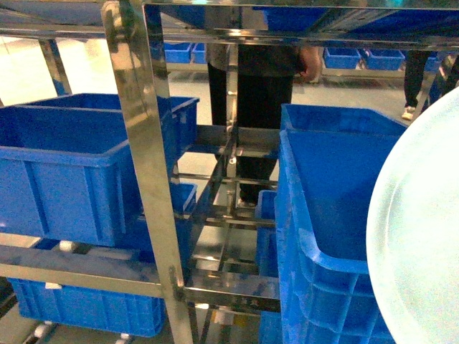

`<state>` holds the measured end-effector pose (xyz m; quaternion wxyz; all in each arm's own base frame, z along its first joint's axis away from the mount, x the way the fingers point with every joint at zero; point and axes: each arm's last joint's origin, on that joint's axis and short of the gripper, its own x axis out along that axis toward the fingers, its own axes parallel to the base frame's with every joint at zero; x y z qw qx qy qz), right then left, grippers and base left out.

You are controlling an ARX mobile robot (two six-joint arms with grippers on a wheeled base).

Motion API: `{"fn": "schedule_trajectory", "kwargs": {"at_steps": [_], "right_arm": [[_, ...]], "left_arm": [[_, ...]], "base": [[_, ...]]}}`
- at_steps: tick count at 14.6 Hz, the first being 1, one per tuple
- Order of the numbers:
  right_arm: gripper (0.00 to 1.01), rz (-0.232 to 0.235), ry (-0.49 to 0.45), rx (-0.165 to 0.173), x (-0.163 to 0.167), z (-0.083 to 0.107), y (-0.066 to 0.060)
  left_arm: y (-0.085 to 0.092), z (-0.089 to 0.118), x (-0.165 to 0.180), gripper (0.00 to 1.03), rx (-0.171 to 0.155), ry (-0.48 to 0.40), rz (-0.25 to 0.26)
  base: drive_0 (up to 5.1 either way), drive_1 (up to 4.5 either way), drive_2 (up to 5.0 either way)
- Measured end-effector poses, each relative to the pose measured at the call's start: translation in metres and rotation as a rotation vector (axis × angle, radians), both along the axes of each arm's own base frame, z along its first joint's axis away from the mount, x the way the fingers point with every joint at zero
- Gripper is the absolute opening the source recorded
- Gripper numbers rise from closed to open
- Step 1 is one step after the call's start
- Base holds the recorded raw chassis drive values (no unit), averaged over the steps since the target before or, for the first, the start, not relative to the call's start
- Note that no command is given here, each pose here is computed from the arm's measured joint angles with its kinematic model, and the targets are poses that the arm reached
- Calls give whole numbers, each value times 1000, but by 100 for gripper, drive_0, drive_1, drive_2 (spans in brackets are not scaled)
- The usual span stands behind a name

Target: Place blue tray on left shelf second layer neatly

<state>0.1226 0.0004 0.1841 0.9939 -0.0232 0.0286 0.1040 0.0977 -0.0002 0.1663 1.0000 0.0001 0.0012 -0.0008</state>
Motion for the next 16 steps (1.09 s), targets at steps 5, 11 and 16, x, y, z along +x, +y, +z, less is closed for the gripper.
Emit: {"fn": "schedule_trajectory", "kwargs": {"at_steps": [5,11,16], "right_arm": [[2,0,-5,-1,4,2,0],[2,-2,0,0,18,1,-1],[2,-30,-1,-5,56,0,-7]], "left_arm": [[0,0,0,98,0,0,0],[0,0,0,98,0,0,0],[0,0,0,98,0,0,0]], "base": [[0,0,0],[0,0,0],[0,0,0]]}}
